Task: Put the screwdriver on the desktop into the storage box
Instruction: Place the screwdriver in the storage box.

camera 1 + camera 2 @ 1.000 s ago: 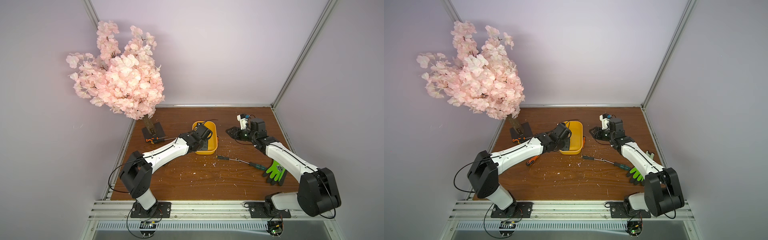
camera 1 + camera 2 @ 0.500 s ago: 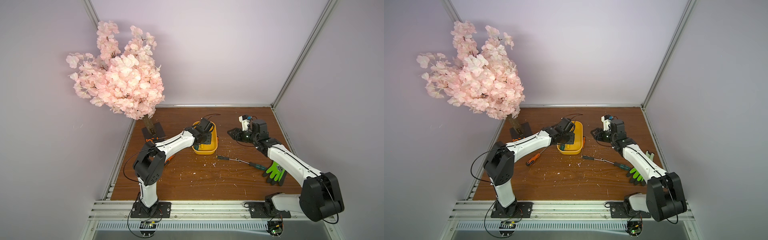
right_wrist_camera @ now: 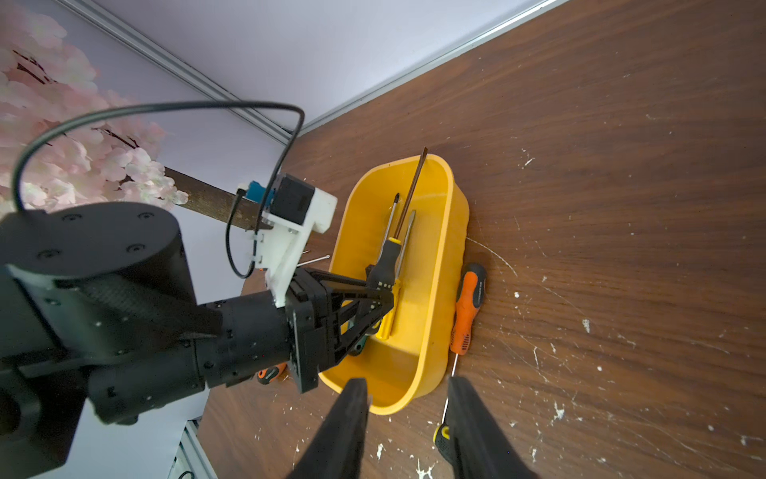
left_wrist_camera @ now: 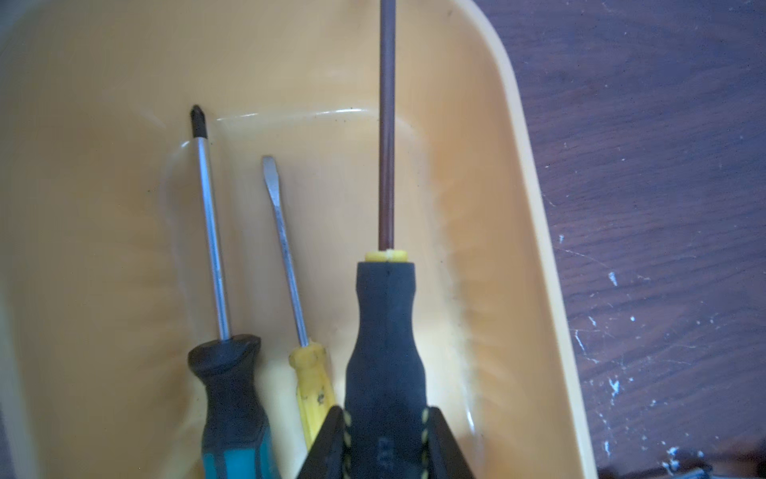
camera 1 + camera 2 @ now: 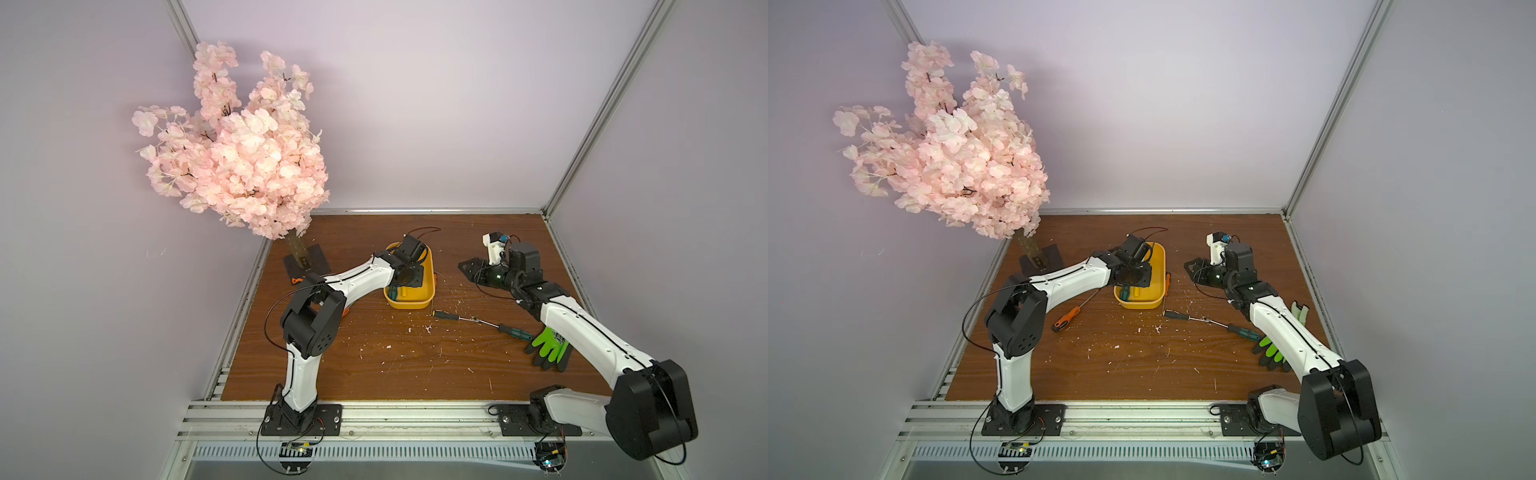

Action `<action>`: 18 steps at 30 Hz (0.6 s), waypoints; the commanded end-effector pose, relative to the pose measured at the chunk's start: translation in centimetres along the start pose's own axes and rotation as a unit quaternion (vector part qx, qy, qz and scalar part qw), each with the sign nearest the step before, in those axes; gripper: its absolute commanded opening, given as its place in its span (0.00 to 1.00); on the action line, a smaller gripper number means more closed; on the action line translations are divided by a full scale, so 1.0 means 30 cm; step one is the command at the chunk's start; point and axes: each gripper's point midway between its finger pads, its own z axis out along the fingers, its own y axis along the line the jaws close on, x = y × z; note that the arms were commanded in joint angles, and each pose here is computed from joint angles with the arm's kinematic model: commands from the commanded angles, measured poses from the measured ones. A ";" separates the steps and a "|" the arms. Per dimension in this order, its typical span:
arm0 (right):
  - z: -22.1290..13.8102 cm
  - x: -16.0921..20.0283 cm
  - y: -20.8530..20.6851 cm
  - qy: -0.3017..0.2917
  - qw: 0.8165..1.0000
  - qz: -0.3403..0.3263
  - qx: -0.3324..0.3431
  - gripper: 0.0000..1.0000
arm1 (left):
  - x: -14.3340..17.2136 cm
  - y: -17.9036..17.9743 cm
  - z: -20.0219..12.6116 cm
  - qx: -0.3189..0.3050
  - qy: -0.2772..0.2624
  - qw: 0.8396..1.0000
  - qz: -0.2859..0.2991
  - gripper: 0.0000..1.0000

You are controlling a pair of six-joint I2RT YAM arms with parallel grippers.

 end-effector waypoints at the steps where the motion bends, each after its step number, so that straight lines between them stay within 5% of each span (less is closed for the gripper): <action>1: -0.021 -0.021 -0.002 -0.019 1.000 -0.005 0.005 0.38 | -0.060 -0.021 -0.006 0.011 -0.015 1.000 0.008 0.00; 18: -0.010 -0.004 -0.018 -0.012 1.000 0.001 0.008 0.39 | 0.075 0.008 -0.025 0.019 0.001 0.999 -0.039 0.00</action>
